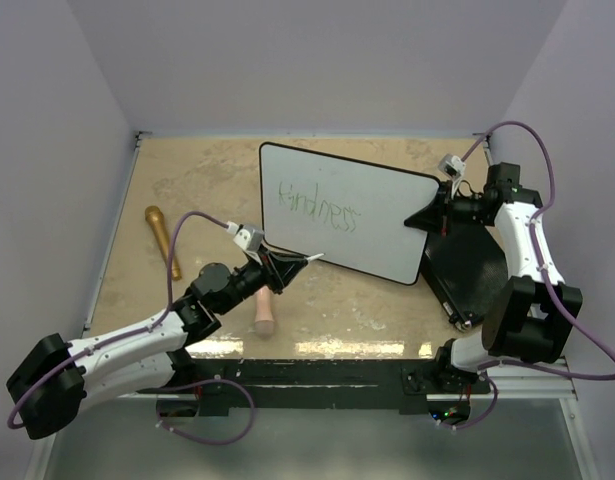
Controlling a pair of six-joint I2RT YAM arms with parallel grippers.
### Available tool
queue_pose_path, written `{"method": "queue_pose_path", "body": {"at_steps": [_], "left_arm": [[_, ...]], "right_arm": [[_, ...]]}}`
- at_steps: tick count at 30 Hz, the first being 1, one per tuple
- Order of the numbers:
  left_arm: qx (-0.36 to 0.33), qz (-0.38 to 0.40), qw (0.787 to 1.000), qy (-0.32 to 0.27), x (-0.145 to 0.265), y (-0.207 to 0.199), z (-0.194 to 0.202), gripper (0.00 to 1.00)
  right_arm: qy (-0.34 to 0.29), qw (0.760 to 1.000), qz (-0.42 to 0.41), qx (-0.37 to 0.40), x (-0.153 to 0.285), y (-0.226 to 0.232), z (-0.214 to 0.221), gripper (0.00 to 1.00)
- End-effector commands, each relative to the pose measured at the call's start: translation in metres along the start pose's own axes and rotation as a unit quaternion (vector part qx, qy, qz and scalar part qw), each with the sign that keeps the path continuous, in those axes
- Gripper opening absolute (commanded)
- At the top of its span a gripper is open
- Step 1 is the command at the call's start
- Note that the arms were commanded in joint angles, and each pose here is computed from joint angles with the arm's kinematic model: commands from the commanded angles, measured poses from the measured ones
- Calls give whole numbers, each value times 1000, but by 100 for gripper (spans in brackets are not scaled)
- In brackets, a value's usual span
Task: Write a sentence on the whiteboard
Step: Write on the whiteboard at the center of the board.
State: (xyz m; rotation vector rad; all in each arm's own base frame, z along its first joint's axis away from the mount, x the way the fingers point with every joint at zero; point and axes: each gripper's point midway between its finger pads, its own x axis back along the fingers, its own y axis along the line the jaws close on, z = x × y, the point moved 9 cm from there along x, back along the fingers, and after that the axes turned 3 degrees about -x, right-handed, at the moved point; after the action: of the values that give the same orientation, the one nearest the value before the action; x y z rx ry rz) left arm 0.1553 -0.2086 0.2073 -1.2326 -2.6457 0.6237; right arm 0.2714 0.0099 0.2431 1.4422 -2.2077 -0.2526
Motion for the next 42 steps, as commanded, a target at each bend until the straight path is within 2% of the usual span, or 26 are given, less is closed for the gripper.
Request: {"method": "queue_pose_path", "body": {"at_steps": [1,17,26,42], "left_arm": [[-22,-7,999,-26,-10,-9,-18,0],[-61,-43,996,-48,3,-3,-33,0],[-33,-43,997,-62,14,20,-44,0],[-22,-50,996,-70,21,21,-47,0]], "right_arm": [[2,998,40,55,6,-6,-10,0],[3,998,41,49,5,-9,-8,0],[4,998,41,47,5,-10,-7,0],[5,998,39,45,4,-12,-7,0]]}}
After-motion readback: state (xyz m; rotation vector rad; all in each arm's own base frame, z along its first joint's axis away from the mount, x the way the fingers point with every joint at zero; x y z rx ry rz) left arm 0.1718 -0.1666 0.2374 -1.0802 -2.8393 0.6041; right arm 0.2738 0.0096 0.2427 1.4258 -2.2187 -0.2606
